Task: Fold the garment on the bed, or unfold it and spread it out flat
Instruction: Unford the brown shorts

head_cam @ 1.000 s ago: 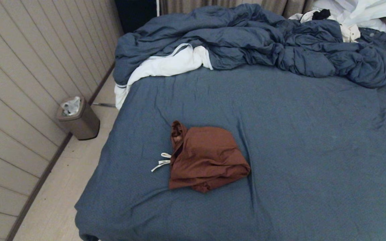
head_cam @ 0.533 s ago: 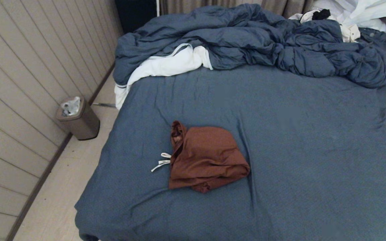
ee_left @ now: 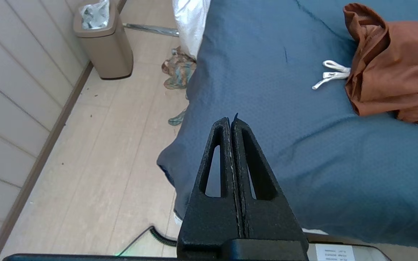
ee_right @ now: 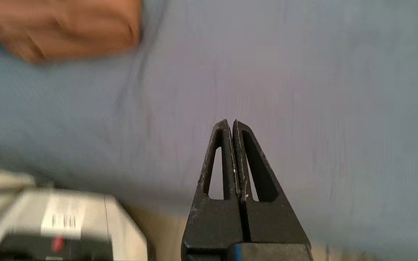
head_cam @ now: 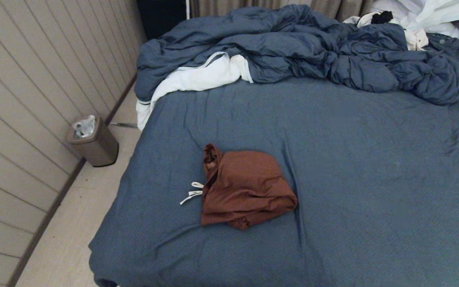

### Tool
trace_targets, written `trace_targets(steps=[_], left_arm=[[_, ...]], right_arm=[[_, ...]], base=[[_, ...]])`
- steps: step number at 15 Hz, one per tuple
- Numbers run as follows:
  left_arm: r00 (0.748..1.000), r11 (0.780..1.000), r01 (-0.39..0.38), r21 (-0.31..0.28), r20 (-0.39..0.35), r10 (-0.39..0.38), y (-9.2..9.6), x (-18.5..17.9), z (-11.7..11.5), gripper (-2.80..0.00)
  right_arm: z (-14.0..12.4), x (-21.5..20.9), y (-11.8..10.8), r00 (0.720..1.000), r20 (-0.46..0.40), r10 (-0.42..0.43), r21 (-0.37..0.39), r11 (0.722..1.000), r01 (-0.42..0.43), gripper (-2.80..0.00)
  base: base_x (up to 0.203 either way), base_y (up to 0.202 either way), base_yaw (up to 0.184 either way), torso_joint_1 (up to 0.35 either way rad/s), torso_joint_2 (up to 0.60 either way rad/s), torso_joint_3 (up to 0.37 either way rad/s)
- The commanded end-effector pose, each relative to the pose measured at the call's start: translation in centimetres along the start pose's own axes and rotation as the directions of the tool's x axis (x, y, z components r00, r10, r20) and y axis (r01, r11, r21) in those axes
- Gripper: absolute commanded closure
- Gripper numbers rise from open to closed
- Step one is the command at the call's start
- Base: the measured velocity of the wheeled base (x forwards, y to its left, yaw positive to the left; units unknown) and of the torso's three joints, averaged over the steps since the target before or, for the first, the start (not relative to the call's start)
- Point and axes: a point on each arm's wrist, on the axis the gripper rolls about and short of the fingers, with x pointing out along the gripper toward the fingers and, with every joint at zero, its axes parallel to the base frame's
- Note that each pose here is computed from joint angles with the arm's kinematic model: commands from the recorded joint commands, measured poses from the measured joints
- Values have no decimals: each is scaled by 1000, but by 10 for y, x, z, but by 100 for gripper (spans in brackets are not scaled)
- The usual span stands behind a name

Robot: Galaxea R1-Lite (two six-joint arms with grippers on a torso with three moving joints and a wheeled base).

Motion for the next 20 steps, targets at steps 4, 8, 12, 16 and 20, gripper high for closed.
trace_targets(steps=[4, 8, 12, 16, 20], left_arm=[[1000, 998, -13, -54, 2, 13, 0, 0, 0, 0], [1000, 998, -14, -57, 2, 14, 0, 0, 0, 0], [1000, 998, -16, -58, 0, 16, 0, 0, 0, 0], [1000, 997, -16, -75, 0, 16, 0, 0, 0, 0], [1000, 997, -18, -72, -4, 17, 0, 0, 0, 0]], right_arm=[[-4, -10, -1, 991, 132, -7, 94, 996, -5, 0], [-4, -10, -1, 991, 136, -7, 94, 996, -5, 0], [-4, -10, -1, 991, 136, -7, 94, 996, -5, 0], [-4, -10, -1, 991, 136, -7, 94, 996, -5, 0], [-4, -10, -1, 991, 136, -7, 94, 996, -5, 0]], base=[[0, 0, 0, 0, 0, 0], [0, 0, 0, 0, 0, 0], [0, 0, 0, 0, 0, 0], [0, 0, 0, 0, 0, 0], [0, 0, 0, 0, 0, 0]])
